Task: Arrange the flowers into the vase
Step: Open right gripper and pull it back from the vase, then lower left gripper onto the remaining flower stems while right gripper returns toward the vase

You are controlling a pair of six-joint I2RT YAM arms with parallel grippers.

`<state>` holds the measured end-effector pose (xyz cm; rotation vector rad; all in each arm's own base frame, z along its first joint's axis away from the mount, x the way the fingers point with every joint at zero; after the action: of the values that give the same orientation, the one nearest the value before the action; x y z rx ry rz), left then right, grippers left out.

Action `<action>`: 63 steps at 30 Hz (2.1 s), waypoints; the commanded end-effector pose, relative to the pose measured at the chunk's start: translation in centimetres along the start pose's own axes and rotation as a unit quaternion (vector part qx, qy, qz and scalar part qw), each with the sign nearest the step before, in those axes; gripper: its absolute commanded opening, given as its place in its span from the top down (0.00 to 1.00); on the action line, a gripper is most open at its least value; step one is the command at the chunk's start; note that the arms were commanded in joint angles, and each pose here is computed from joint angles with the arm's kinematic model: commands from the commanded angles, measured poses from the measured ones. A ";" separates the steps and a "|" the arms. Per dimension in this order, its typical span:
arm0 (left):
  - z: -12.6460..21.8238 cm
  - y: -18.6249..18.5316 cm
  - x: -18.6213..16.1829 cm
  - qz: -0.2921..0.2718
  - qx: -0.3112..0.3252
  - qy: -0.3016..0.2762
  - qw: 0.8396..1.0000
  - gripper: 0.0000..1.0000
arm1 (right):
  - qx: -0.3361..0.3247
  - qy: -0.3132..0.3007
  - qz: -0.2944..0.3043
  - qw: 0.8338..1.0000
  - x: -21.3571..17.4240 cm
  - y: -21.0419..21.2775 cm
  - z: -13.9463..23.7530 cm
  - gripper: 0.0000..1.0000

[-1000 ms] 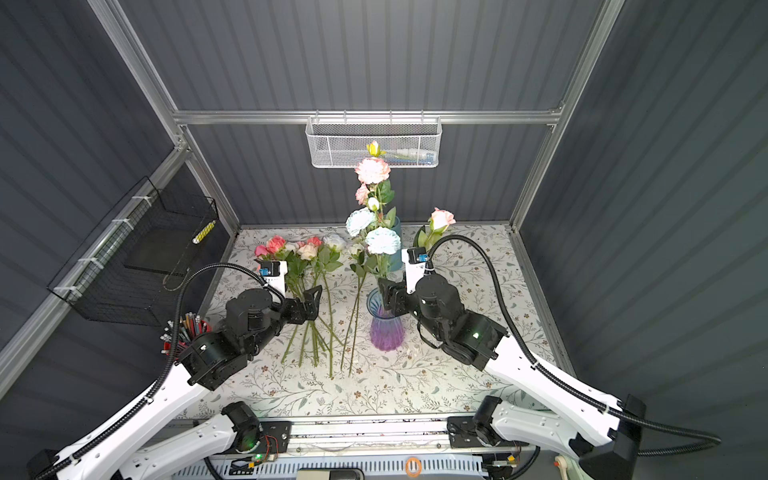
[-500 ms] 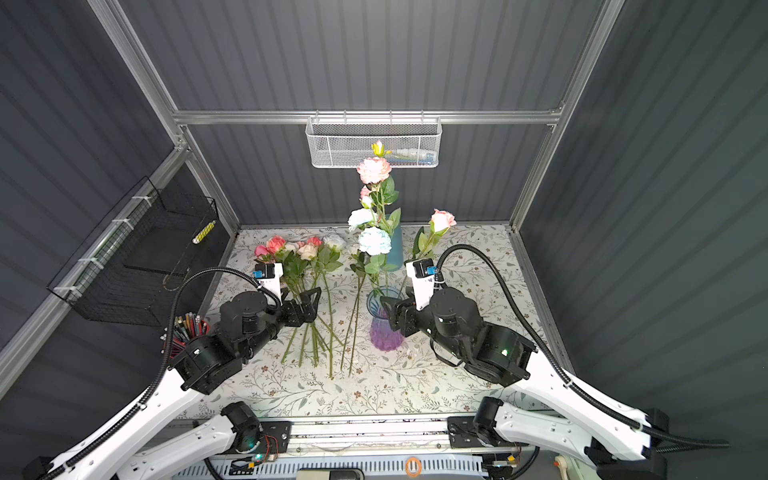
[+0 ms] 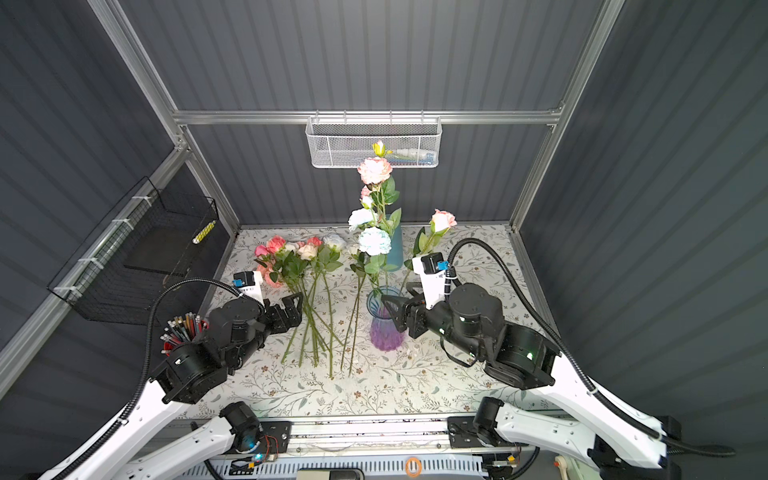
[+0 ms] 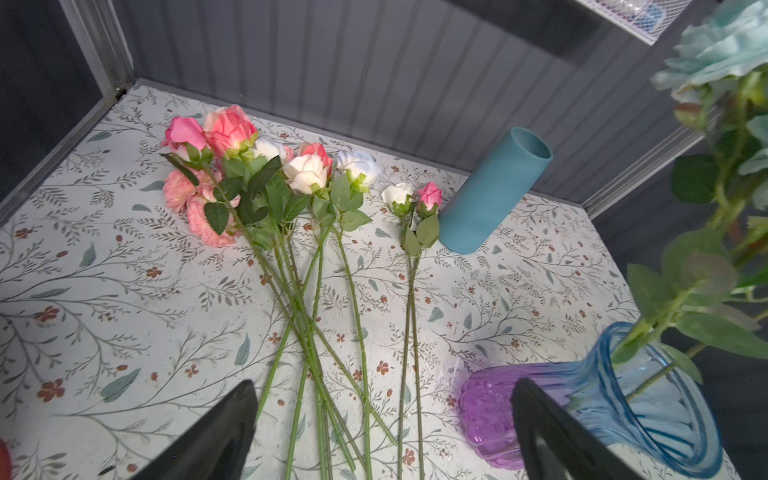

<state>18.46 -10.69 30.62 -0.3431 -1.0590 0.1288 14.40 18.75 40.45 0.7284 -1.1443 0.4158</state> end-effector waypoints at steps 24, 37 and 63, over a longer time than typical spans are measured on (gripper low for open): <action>-14.4 -2.5 -4.5 -0.029 0.035 0.244 0.969 0.53 | -0.184 -0.097 -0.035 0.977 0.5 -6.6 10.8 0.53; -26.2 -1.3 -10.5 -0.029 0.113 0.356 0.927 0.59 | -0.212 -0.068 -0.030 0.974 -1.8 -7.5 9.5 0.52; -25.7 0.5 -13.2 -0.011 0.126 0.348 0.929 0.62 | -0.166 -0.029 -0.033 0.985 -1.5 -6.4 0.0 0.54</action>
<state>34.60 -18.62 8.32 -0.0740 -0.3397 0.1207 17.79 13.55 36.19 0.4067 -1.2160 0.1380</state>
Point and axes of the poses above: each gripper's point midway between its finger pads, its own z axis back along the fingers, its own y axis along the line the jaws close on, x = y × z, the point moved 6 cm from there along z, back along the fingers, and after that the axes turned 1 degree about z, right-handed, at the moved point
